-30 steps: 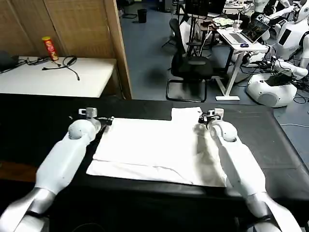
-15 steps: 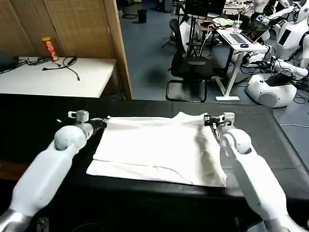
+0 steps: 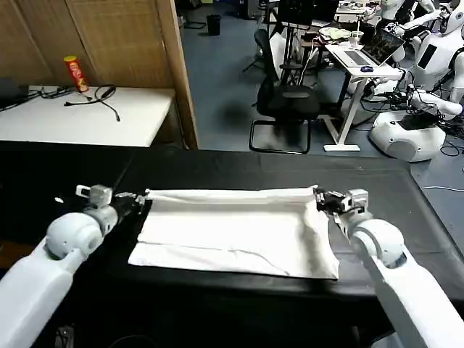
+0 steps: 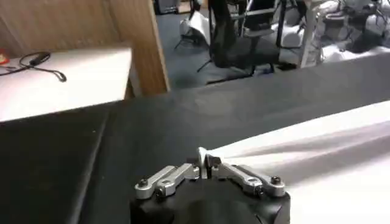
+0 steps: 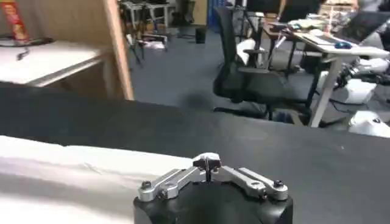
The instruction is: Fold and organize the clothes.
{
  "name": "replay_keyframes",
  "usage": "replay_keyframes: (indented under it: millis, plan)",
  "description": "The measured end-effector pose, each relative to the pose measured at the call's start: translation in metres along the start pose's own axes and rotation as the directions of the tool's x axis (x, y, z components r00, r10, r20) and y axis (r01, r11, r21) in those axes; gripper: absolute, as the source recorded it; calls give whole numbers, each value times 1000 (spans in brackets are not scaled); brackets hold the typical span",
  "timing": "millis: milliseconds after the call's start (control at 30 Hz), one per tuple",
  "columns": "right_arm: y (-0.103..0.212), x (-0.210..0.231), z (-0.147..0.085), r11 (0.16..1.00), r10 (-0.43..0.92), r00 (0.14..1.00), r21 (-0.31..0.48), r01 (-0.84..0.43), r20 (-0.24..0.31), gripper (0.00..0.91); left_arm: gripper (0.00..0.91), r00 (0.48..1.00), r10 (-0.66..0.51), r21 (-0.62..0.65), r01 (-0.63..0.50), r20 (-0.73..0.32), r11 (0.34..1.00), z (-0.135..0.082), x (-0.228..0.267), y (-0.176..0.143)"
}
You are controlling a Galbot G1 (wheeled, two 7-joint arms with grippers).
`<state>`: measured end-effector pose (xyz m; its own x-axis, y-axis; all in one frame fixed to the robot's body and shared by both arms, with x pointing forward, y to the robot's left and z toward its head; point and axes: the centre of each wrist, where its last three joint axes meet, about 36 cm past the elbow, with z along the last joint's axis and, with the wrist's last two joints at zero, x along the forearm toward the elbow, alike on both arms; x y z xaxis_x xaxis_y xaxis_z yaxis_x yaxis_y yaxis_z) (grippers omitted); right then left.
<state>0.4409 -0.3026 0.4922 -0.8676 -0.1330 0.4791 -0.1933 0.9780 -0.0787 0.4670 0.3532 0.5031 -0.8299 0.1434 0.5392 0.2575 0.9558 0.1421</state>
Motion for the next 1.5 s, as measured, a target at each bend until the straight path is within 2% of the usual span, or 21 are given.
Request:
replay_keyframes:
  millis: [100, 300, 567, 900, 933, 967, 1000, 1033, 1067, 1100, 1367, 1500]
  plan:
    - [4, 12, 8, 1000, 5, 999, 21, -4, -46, 0, 156, 1000, 1, -22, -2, -19, 1000, 5, 8, -3]
    - [11, 29, 25, 1000, -1, 997, 31, 4, -83, 0, 156, 999, 6, -47, -8, -35, 999, 17, 22, -10]
    - [16, 45, 40, 1000, -10, 994, 26, 13, -111, 0, 156, 998, 10, -64, -13, -57, 998, 32, 32, -19]
    - [23, 52, 51, 999, -19, 990, 23, 23, -139, 0, 156, 998, 4, -70, -9, -68, 998, 41, 45, -25]
    - [23, 52, 51, 1000, -18, 990, 23, 21, -139, 0, 205, 997, 2, -73, -8, -71, 997, 42, 47, -27]
    - [23, 52, 51, 1000, -14, 990, 22, 17, -138, 0, 312, 997, 1, -74, -7, -75, 997, 43, 49, -28]
    - [23, 52, 51, 1000, -14, 990, 21, 17, -138, 0, 839, 997, -2, -75, -4, -82, 997, 45, 52, -30]
    - [24, 52, 51, 1000, -14, 990, 19, 17, -138, 39, 878, 996, -6, -75, -1, -92, 997, 46, 54, -32]
    - [25, 53, 51, 1000, -16, 990, 18, 18, -138, 98, 878, 994, -11, -74, 4, -105, 997, 48, 56, -34]
    - [25, 54, 51, 1000, -16, 990, 17, 19, -138, 878, 878, 994, -17, -75, 9, -107, 997, 50, 58, -36]
    - [24, 73, 44, 1000, -12, 994, 25, 15, -113, 878, 878, 995, -45, -75, 39, -88, 996, 58, 78, -54]
    - [19, 83, 32, 1000, -19, 997, -19, 18, -73, 878, 878, 997, -30, -35, 28, -66, 999, 53, 90, -54]
